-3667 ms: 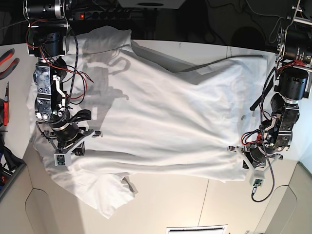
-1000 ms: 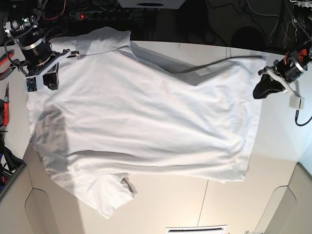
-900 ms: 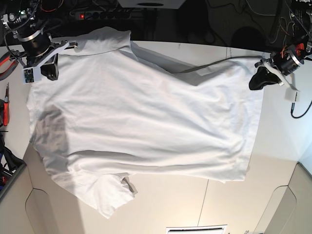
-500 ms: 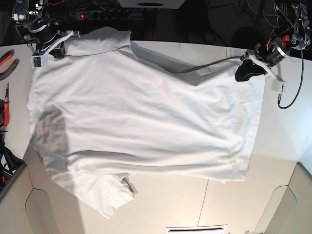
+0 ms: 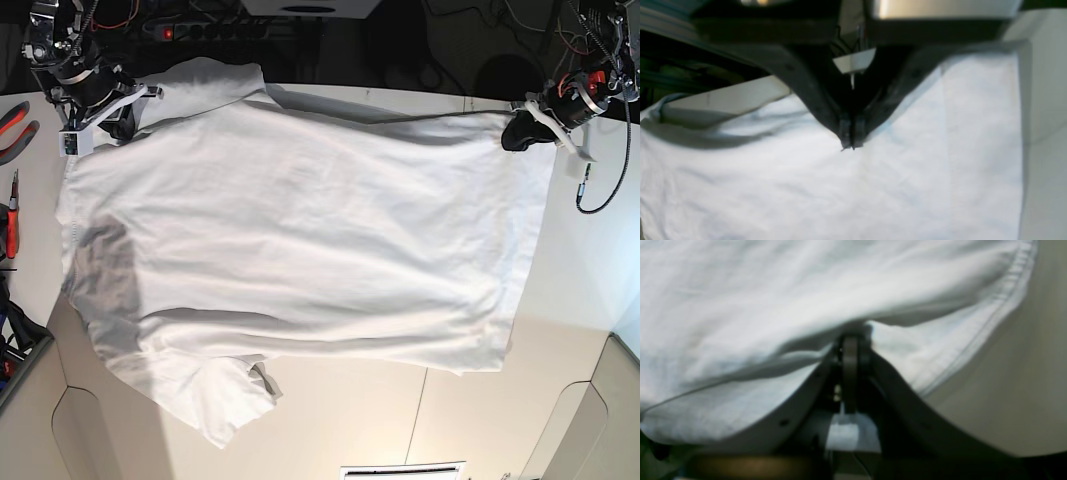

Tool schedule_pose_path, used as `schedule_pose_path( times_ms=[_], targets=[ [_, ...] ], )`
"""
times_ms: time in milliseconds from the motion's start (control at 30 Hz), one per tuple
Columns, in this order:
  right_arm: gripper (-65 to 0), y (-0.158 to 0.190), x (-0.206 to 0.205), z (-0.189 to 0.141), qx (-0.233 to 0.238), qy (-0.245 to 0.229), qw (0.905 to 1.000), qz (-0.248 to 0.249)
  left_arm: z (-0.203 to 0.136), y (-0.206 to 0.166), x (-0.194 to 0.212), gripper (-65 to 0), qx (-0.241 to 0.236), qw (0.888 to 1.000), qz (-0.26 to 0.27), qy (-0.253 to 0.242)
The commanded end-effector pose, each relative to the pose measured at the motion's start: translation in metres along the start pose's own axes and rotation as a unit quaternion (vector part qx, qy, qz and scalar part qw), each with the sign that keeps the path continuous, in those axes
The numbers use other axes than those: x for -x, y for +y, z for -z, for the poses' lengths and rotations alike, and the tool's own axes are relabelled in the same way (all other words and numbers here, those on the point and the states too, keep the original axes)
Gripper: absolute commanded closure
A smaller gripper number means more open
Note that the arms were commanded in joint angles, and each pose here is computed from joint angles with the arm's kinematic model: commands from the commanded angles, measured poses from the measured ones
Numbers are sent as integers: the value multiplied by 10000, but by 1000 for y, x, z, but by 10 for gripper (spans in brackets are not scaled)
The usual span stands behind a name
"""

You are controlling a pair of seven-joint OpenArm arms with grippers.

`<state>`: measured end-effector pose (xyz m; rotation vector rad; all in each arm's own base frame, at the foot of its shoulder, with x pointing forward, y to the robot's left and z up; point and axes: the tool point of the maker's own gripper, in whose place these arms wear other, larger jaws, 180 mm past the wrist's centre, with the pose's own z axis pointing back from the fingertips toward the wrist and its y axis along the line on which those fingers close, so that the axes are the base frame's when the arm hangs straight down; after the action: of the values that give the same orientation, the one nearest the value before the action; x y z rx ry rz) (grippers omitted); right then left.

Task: Layout the t-shirt on the table in an organized manner, then fold the t-shirt properly
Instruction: 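Pull the hem corners with both grippers to straighten the shirt body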

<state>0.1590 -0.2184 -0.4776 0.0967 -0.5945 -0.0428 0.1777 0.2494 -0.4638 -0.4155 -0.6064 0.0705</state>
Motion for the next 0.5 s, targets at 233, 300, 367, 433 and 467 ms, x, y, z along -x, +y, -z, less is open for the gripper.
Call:
schedule_pose_path(
  times_ms=[233,300,367,433,467],
  targets=[
    [0,-9,13,-3,123,356,9992,-101,-8,14,-4,0,-212,9996,143,79],
    [0,-9,13,-3,125,354,9992,-101,-8,14,-5,0,-232,9996,126,61],
    [0,-9,13,-3,126,354,9992,-103,-7,18,-8,0,-325,9995,59,28],
    [0,-11,12,-3,144,359,9992,-91,-8,20,-12,0,-361,9993,42,-36],
    [0,-12,13,-4,164,372,9991,-84,-9,21,-14,0,-374,9993,36,-71]
  ],
)
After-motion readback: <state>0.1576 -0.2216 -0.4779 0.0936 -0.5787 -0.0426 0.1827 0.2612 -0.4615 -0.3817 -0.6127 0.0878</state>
